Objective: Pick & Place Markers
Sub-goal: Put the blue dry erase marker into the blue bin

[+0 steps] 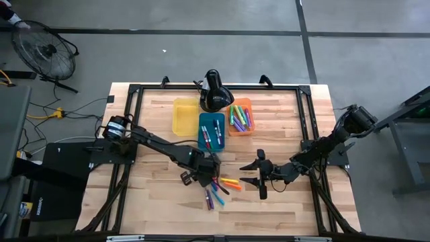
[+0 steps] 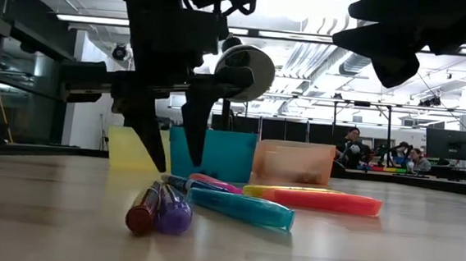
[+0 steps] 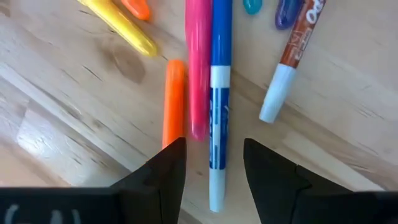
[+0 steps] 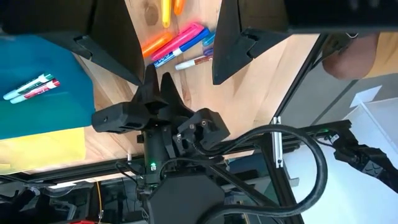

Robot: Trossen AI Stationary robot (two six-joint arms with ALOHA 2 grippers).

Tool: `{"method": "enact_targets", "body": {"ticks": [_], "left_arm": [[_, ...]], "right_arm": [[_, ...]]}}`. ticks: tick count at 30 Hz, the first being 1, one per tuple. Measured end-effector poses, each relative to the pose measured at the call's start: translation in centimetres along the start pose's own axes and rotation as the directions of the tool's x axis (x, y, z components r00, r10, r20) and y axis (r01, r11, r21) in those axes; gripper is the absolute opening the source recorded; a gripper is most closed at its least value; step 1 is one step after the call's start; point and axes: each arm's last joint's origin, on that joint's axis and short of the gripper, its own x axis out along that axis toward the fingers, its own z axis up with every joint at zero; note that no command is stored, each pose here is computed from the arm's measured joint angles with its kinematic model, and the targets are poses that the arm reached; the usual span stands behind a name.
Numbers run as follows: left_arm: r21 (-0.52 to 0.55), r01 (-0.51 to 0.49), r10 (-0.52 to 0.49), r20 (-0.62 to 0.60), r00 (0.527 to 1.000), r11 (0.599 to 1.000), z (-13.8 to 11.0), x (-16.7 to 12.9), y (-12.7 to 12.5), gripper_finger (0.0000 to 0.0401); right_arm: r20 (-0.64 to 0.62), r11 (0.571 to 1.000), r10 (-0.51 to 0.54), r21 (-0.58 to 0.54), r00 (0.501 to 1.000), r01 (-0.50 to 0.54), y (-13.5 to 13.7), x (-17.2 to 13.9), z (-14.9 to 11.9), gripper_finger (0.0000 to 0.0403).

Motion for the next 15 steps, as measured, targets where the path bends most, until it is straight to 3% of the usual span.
{"method": "enact_targets", "body": {"ticks": [15], "left_arm": [[-0.016,0.07,-0.071,-0.049,0.996,0.997,-0.3,2.8,-0.5,0.0154]], "right_arm": [[-0.004,1.0,-0.009,-0.004,1.0,0.009,0.0,0.0,-0.1,0.0177]]}}
